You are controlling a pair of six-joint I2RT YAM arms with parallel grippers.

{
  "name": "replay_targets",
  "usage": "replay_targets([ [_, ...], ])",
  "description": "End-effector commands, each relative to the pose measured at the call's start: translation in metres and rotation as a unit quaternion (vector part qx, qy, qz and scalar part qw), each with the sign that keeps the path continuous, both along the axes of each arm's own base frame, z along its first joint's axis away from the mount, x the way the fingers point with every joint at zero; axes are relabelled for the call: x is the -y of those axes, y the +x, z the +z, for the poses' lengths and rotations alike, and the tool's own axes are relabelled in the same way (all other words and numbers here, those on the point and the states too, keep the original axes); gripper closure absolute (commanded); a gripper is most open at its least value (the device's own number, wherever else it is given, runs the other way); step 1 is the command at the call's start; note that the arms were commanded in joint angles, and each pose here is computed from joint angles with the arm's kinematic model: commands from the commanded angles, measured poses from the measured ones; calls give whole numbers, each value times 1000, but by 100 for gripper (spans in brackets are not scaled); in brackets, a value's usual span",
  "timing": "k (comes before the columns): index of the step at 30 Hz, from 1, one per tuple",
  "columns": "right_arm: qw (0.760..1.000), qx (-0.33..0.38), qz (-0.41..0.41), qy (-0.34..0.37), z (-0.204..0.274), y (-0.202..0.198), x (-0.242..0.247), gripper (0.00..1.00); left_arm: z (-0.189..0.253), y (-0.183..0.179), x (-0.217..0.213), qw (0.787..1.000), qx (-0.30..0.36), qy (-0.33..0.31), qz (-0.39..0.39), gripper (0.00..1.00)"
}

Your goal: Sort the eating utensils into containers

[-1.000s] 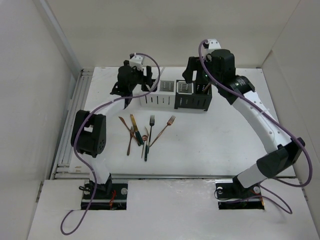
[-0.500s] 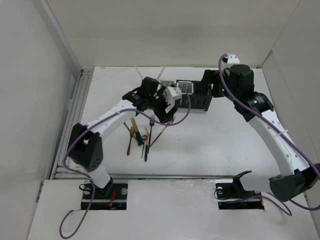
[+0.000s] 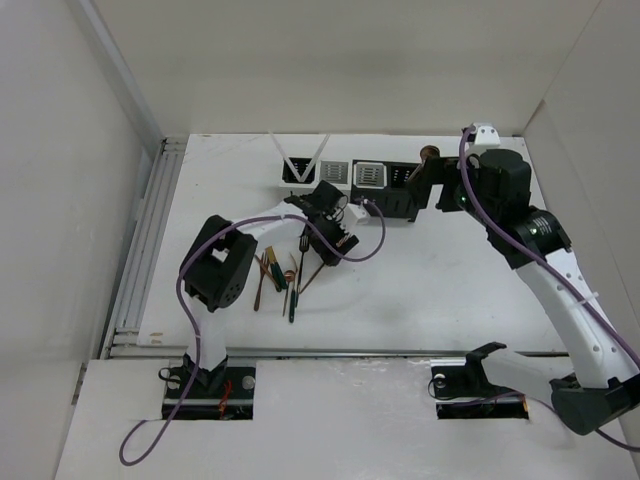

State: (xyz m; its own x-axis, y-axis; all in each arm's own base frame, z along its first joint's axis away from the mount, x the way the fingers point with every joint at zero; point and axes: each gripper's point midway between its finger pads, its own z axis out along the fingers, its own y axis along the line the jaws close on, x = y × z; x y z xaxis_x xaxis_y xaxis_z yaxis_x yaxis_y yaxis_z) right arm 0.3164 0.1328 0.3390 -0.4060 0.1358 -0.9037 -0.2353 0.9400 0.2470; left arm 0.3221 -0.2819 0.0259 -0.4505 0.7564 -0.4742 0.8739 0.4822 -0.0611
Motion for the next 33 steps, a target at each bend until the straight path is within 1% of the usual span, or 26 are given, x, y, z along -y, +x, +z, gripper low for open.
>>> replay_targets([
  [1, 999, 24, -21, -8, 12, -1, 13, 0, 13, 20, -1, 999, 32, 10, 29, 29],
  [3, 999, 30, -24, -12, 15, -3, 15, 0, 0, 17, -5, 999, 20, 23, 35, 38],
  [5, 999, 32, -23, -17, 15, -3, 16, 0, -5, 12, -5, 999, 7, 23, 31, 51],
  [6, 999, 32, -28, -18, 15, -2, 18, 0, -5, 8, 0, 1000, 4, 19, 24, 68],
  [9, 998, 34, -36, -24, 15, 0, 23, 0, -2, 5, 9, 1000, -12, 1, 24, 95],
  [10, 998, 36, -38, -31, 15, 0, 25, 0, -1, 4, 10, 1000, -17, -3, 26, 100],
  [11, 998, 36, -38, -31, 15, 0, 25, 0, -1, 3, 11, 999, -22, -7, 28, 100],
  [15, 998, 52, -38, -28, 21, 2, 24, 0, 36, 2, 27, 998, -19, -58, 25, 100],
  [20, 997, 60, -31, -28, 17, 6, 21, 0, 114, 5, 56, 989, 6, -149, -3, 100],
  [22, 997, 67, -31, -25, 19, 9, 20, 0, 162, 12, 70, 980, 35, -197, -14, 100],
  [23, 996, 75, -30, -20, 24, 8, 21, 0, 181, 21, 69, 974, 52, -219, -14, 100],
  [24, 997, 75, -30, -20, 22, 9, 21, 0, 211, 26, 75, 965, 69, -253, -23, 100],
  [25, 996, 84, -31, -16, 26, 10, 20, 0, 230, 31, 76, 958, 82, -276, -16, 100],
  [26, 996, 87, -32, -10, 27, 9, 20, 0, 261, 42, 78, 941, 128, -313, -16, 100],
  [27, 995, 92, -32, -8, 30, 10, 20, 0, 283, 57, 72, 929, 164, -332, -1, 100],
  [29, 994, 107, -34, 3, 34, 9, 20, 0, 316, 74, 70, 902, 220, -371, 27, 100],
  [30, 993, 114, -35, 6, 38, 10, 19, 0, 351, 91, 67, 868, 288, -404, 31, 100],
  [31, 993, 116, -35, 7, 36, 12, 19, 0, 361, 105, 60, 852, 324, -406, 60, 100],
  [33, 991, 130, -35, 12, 43, 18, 17, 0, 382, 125, 58, 819, 378, -424, 85, 100],
])
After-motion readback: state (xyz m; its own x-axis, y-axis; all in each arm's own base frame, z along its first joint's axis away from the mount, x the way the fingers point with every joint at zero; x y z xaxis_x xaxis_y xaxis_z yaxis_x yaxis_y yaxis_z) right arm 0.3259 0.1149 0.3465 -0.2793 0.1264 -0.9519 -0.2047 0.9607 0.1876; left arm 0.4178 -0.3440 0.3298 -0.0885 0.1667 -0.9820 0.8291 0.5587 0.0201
